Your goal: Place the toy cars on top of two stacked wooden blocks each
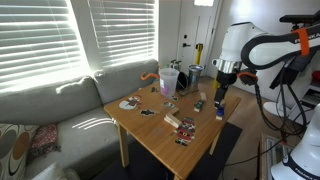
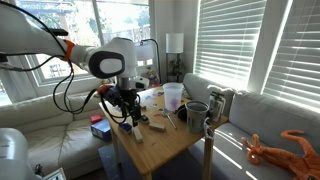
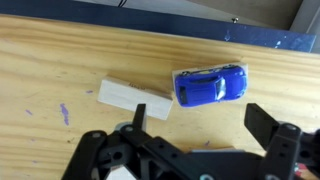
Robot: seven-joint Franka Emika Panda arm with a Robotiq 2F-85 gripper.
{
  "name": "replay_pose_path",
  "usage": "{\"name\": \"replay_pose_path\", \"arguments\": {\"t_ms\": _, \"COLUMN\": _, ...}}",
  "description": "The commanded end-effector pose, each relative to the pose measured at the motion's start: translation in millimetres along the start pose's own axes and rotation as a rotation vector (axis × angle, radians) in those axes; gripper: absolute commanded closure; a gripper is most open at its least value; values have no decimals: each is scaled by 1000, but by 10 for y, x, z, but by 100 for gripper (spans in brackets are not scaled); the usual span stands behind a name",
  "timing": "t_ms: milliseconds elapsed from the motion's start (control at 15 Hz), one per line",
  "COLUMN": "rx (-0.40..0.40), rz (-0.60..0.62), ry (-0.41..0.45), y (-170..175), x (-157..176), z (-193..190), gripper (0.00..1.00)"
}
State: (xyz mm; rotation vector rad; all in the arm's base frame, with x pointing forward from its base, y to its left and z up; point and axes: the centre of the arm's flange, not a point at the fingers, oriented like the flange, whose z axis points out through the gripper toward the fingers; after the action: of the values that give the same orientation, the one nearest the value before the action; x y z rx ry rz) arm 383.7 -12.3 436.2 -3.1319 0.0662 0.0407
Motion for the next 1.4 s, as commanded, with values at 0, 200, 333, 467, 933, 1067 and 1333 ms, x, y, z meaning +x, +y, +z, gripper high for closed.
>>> {"name": "replay_pose_path", "arguments": {"t_ms": 0, "rx": 25, "rz": -73, "ry": -20, "y": -16, "x": -163, "z": 93, "gripper": 0}}
{"name": "replay_pose_path", "arguments": {"t_ms": 200, "rx": 34, "rz": -135, "ry": -19, "y": -38, "x": -222, "z": 127, "gripper": 0}}
{"name": "replay_pose_path", "arguments": {"t_ms": 333, "rx": 38, "rz": -162, "ry": -21, "y": -57, "x": -241, "z": 148, "gripper": 0}}
{"name": "replay_pose_path", "arguments": {"t_ms": 467, "rx": 40, "rz": -183, "ry": -25, "y": -71, "x": -254, "z": 167, "gripper": 0}}
{"name": "replay_pose_path", "arguments": {"t_ms": 933, "rx": 42, "rz": -249, "ry": -27, "y": -137, "x": -239, "z": 223, "gripper": 0}}
{"name": "replay_pose_path", "arguments": {"t_ms": 1067, "rx": 43, "rz": -256, "ry": -35, "y": -136, "x": -249, "z": 244, "gripper": 0}}
{"name": "replay_pose_path", "arguments": {"t_ms": 1333, "rx": 46, "rz": -252, "ry": -48, "y": -136, "x": -283, "z": 294, "gripper": 0}}
